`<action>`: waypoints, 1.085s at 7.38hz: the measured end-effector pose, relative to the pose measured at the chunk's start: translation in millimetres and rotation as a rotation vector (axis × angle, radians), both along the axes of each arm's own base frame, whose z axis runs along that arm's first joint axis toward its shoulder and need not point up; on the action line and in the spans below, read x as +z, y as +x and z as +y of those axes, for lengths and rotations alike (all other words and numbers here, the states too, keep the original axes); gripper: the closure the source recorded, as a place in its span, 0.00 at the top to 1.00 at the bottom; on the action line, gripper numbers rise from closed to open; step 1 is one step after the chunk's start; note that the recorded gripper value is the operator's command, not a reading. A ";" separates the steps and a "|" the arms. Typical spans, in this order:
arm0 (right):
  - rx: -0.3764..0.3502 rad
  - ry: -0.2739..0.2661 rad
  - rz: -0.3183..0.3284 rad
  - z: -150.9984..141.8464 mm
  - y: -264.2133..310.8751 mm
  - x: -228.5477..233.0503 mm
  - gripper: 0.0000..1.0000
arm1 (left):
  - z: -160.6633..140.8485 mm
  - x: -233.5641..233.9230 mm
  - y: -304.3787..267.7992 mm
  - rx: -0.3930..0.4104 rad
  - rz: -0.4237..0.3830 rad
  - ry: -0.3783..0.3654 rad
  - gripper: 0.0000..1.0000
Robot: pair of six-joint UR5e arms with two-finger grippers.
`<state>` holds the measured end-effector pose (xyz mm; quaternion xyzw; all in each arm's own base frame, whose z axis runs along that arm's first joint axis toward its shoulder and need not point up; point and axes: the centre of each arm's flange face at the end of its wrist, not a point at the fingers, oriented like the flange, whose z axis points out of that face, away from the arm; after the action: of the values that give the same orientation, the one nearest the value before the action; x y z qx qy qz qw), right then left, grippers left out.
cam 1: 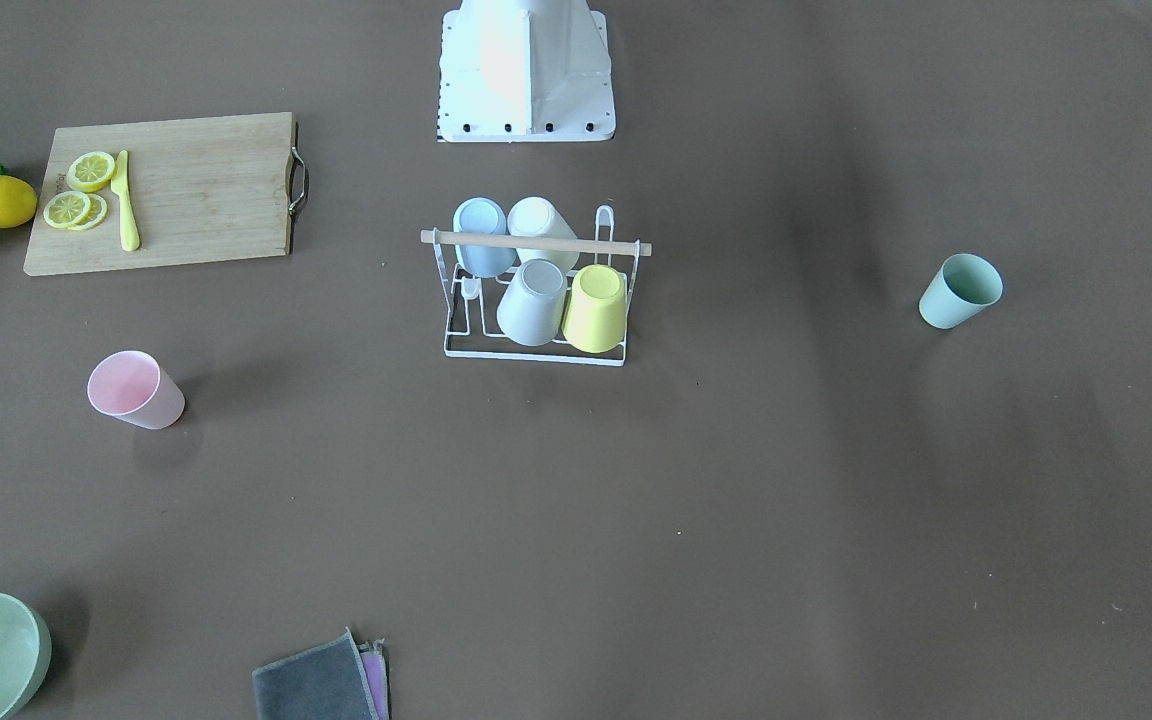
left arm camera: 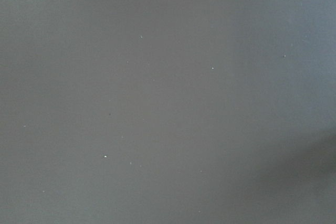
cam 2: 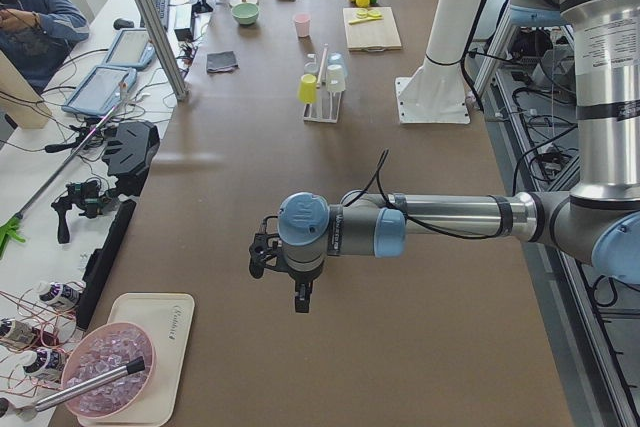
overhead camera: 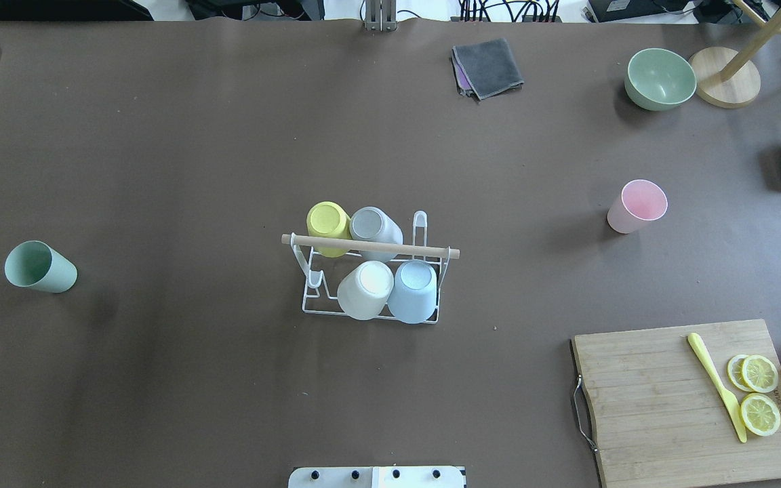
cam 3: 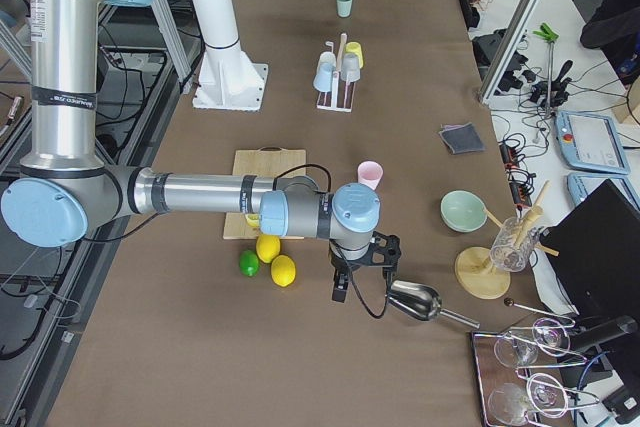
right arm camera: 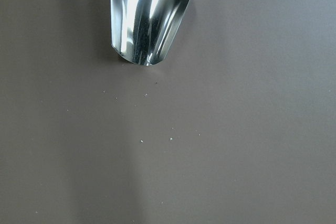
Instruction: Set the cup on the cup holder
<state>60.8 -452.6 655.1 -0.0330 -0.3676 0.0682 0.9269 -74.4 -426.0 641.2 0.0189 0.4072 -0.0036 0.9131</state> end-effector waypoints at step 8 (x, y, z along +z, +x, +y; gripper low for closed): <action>0.001 -0.005 0.005 -0.6 0.0 1.9 1.00 | -18.0 -13.6 19.3 0.047 -0.004 -0.076 0.98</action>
<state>60.8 -453.2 657.0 -0.0351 -0.3652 0.0699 0.9277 -55.0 -444.1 627.6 -0.0252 0.4052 0.0026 0.9139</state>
